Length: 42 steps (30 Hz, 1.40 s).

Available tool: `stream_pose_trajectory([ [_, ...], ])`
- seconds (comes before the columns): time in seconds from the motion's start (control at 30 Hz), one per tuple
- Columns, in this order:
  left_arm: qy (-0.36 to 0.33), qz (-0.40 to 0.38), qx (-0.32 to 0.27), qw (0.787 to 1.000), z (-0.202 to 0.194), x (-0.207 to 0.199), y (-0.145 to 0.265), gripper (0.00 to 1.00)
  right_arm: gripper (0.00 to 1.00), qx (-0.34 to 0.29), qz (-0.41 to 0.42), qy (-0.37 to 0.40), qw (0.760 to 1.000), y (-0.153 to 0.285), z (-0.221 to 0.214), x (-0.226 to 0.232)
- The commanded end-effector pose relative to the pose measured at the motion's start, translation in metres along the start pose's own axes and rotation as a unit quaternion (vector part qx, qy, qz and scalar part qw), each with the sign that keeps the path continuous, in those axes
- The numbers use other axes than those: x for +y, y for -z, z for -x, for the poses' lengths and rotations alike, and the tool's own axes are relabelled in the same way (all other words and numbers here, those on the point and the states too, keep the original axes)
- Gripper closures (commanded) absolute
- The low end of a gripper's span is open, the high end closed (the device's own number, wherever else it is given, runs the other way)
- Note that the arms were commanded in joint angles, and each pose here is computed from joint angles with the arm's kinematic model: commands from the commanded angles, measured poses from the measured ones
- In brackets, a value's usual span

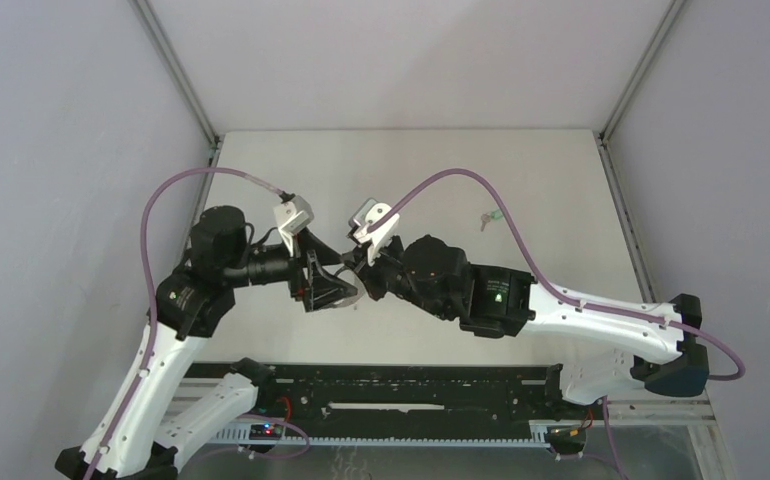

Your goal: Put the keys on the keyring

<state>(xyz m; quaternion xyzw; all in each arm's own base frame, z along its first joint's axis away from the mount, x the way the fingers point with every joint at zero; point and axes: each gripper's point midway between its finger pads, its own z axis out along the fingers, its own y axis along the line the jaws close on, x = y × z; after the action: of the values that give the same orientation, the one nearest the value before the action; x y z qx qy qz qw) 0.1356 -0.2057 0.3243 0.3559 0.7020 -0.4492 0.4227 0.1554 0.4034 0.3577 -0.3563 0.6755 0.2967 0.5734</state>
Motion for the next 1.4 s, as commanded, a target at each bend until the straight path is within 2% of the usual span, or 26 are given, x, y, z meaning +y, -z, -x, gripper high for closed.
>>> stream_pose_trajectory([
  [0.0, -0.015, 0.021, 0.018, 1.000, -0.014, 0.012, -0.002, 0.17, 1.00, -0.062, 0.014, -0.039, 0.997, 0.010, 0.045, 0.007],
  [0.33, -0.027, 0.022, 0.001, 0.999, -0.003, 0.013, -0.003, 0.52, 1.00, -0.064, 0.044, -0.059, 0.995, 0.016, 0.049, 0.017],
  [0.67, -0.066, -0.034, 0.010, 0.997, -0.008, -0.008, 0.002, 0.98, 1.00, -0.053, 0.103, -0.098, 0.988, 0.027, 0.049, 0.021],
  [0.83, -0.091, -0.042, -0.002, 0.995, -0.003, -0.015, 0.007, 1.00, 0.98, -0.033, 0.175, -0.115, 0.977, 0.039, 0.045, 0.031],
  [1.03, -0.120, -0.046, -0.013, 0.992, 0.004, -0.020, 0.011, 1.00, 0.78, -0.017, 0.226, -0.091, 0.970, 0.055, 0.039, 0.042],
  [1.27, -0.122, -0.015, -0.025, 0.992, 0.009, -0.013, 0.013, 1.00, 0.69, -0.017, 0.220, -0.080, 0.972, 0.062, 0.039, 0.035],
  [1.37, -0.132, -0.027, -0.036, 0.990, 0.012, -0.021, 0.016, 1.00, 0.61, -0.012, 0.202, -0.070, 0.977, 0.064, 0.036, 0.022],
])
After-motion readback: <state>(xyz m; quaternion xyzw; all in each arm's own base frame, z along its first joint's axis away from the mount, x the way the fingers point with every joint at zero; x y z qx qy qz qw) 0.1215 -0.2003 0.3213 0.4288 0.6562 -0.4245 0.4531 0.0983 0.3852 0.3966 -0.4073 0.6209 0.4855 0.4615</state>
